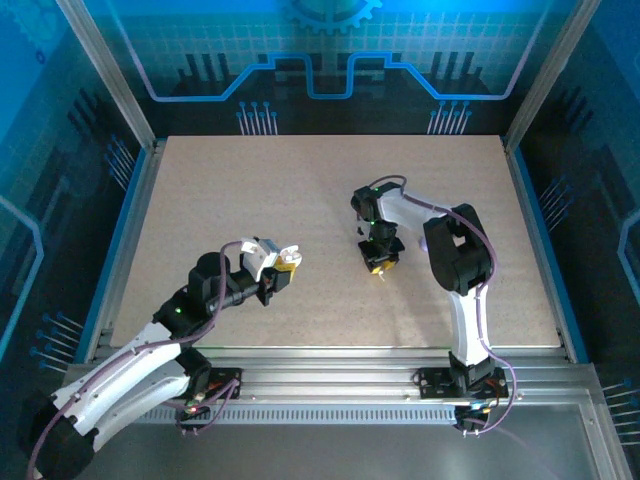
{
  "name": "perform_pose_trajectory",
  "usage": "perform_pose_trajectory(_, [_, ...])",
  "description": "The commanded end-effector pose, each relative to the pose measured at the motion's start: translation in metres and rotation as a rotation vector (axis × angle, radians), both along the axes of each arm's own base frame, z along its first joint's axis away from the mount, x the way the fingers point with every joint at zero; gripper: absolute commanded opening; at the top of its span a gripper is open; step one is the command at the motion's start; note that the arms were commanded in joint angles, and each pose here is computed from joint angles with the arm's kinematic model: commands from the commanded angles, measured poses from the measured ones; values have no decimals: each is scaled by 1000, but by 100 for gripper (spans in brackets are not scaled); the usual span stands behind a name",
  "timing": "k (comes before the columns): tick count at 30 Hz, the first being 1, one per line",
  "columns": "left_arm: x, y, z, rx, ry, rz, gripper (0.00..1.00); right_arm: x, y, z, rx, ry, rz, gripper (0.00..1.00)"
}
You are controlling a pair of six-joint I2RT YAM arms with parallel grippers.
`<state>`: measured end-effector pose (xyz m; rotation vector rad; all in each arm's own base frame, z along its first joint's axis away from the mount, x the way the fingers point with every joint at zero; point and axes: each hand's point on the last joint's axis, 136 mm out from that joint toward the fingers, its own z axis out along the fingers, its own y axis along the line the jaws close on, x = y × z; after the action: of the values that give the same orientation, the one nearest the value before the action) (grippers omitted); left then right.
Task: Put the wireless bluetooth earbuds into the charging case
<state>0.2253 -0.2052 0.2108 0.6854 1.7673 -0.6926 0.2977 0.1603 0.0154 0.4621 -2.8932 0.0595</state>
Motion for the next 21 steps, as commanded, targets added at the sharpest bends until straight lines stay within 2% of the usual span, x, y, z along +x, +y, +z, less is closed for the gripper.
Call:
perform_pose_trajectory(1, [-4,-4,20,-19,-54,-32,18,-17,-6,10,-42,34,-3,29])
perform_pose_trajectory(8, [-4,-5,21,-21,-56,-34,18,-18,-5,4,-40,40,-8,22])
perform_pose_trajectory(21, [0,-8,15,-30,-36,-31,17,-11,-3,24,-7,-45,-46,19])
